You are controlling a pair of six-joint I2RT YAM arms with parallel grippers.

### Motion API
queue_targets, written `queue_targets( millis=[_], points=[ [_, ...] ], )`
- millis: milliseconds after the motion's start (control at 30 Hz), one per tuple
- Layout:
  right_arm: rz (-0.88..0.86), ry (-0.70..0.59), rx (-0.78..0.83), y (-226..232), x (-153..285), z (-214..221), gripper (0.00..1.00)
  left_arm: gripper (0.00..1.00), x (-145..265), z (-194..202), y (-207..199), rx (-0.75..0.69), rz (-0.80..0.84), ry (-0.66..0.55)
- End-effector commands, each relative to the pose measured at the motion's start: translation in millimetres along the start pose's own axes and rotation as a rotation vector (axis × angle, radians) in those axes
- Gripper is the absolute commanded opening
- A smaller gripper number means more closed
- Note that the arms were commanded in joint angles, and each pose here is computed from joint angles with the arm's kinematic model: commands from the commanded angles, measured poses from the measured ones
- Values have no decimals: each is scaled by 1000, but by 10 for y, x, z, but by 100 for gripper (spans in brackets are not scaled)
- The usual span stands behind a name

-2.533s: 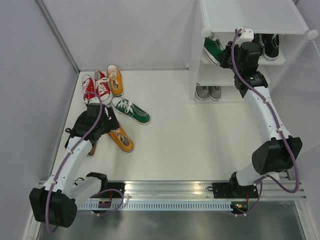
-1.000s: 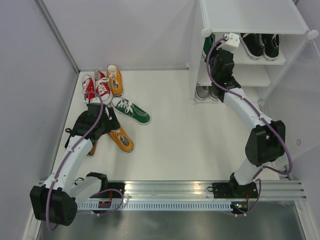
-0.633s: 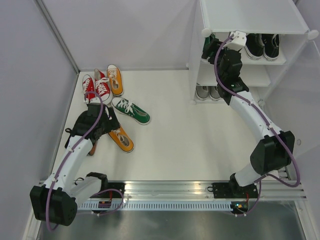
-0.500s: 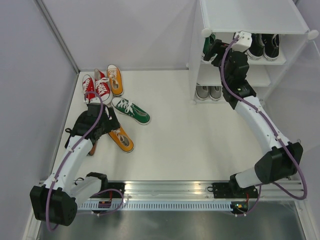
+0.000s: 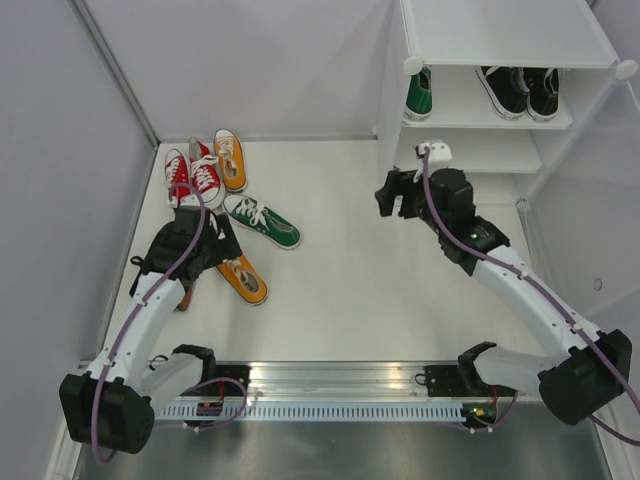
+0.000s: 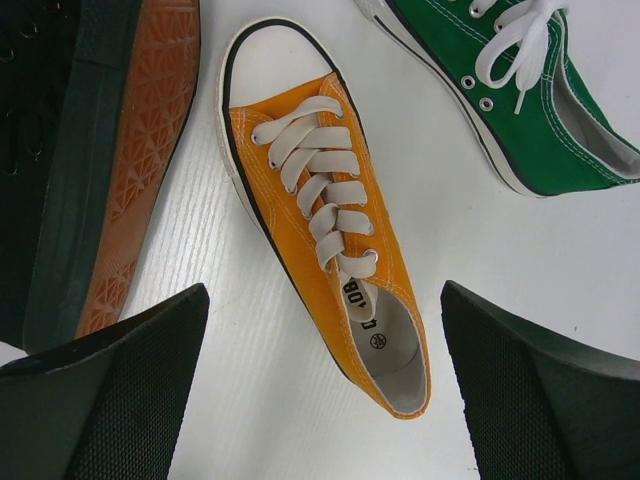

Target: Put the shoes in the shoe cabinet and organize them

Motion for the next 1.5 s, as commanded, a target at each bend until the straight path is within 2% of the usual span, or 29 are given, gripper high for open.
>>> queue_targets(
  millis=[0, 167, 233, 367, 433, 467, 500, 533, 600, 633, 700, 900, 1100, 1267, 1467],
  points=[
    [-75, 158, 63, 172, -10, 565, 91, 100, 29, -49, -9, -16, 22, -27],
    [-163, 239, 156, 512, -158, 951, 90, 100, 26, -57, 14, -14, 5, -35],
    [-223, 245, 190, 701, -224, 979, 89, 100, 22, -60, 24, -14, -3, -36],
    [-276, 314, 256, 928, -529, 1230, 88, 100, 24, -62, 42, -9, -15, -42],
    [-313, 303, 301, 1115, -654, 1215, 86, 100, 38, -72, 57, -6, -23, -52],
    [-316, 336, 322, 1163, -774, 1365, 85, 100, 47, -82, 58, -1, -23, -59],
    [-369, 323, 329, 1348, -821, 1312, 85, 100, 54, -81, 60, -1, -22, -62],
    [-369, 355, 352, 1374, -939, 1466, 83, 100, 57, -84, 61, 1, -23, -64],
    [-401, 333, 370, 1578, -1046, 1415, 81, 100, 60, -82, 61, 1, -21, -63],
    [-406, 359, 394, 1609, -1133, 1558, 77, 100, 63, -86, 59, 3, -20, -66],
    [-459, 348, 416, 1819, -1181, 1548, 75, 100, 64, -83, 58, 3, -19, -64],
    [-549, 376, 481, 2114, -1397, 1801, 52, 100, 74, -88, 40, 3, -6, -65],
    [-516, 450, 532, 2076, -1661, 2172, 51, 100, 77, -88, 37, 3, -2, -65],
    [-461, 447, 570, 1995, -1754, 2223, 52, 100, 78, -85, 40, 3, -4, -66],
    [-503, 371, 579, 2198, -1497, 1827, 54, 100, 93, -97, 38, 6, -1, -73]
  ],
)
Point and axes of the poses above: each gripper's point midway between its finger pads, its own x axis back along the fingers, its own y axis along the line the jaws close on, z = x × y, the point moved 4 cm from there along x, back along the fingers, and after that the axes turned 3 degrees about -x, right-handed, at the moved point
